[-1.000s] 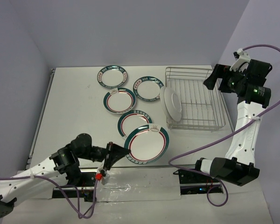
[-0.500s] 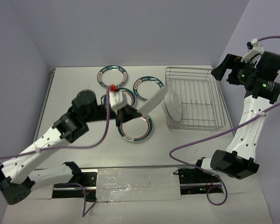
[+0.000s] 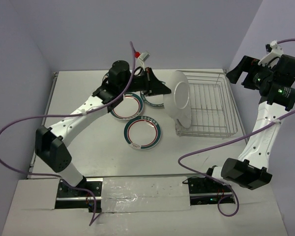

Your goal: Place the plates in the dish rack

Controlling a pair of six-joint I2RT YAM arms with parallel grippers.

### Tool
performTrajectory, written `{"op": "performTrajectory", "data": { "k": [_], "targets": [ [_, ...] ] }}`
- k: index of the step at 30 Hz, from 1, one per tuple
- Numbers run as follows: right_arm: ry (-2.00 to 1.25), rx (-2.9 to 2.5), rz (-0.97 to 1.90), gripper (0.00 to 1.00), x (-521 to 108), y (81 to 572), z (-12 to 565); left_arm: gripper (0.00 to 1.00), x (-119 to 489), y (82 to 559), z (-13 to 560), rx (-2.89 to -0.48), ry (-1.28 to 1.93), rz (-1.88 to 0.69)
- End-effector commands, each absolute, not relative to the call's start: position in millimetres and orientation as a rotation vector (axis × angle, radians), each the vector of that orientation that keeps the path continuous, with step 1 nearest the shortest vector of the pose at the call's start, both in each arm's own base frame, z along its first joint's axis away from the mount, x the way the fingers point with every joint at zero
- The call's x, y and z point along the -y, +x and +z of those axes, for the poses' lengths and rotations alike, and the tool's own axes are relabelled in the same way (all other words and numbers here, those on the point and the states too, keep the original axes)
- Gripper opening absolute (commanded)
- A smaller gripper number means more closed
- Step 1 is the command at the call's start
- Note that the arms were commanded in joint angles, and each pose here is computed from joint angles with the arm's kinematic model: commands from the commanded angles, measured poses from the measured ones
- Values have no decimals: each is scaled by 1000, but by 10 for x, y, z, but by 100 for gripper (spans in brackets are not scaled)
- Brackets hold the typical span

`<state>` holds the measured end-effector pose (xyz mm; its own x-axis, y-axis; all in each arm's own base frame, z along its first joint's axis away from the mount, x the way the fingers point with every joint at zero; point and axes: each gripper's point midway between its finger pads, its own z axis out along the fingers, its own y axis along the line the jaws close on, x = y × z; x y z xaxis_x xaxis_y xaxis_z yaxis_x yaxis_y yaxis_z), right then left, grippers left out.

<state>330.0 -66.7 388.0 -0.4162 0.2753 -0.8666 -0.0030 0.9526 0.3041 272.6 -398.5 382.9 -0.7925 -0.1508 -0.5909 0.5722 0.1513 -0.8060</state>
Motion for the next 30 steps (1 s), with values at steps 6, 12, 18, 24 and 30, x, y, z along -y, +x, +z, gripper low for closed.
{"op": "performTrajectory", "data": {
  "k": [6, 12, 18, 24, 30],
  "targets": [
    [210, -1911, 290, 100, 720, 3352, 4034, 0, 4395, 2871, 4101, -2013, -20, -1802],
    [199, -1912, 271, 100, 728, 3331, 4018, 0, 4585, 3065, 3819, -2096, -198, -1617],
    [199, -1927, 266, 100, 737, 3320, 3931, 0, 4774, 3225, 3507, -2121, -181, -1589],
    [189, -1938, 271, 100, 735, 3337, 3884, 0, 4921, 3238, 3407, -2111, -110, -1636],
    [193, -1957, 279, 100, 743, 3352, 3784, 0, 4997, 3232, 3430, -2094, -83, -1679]
  ]
}}
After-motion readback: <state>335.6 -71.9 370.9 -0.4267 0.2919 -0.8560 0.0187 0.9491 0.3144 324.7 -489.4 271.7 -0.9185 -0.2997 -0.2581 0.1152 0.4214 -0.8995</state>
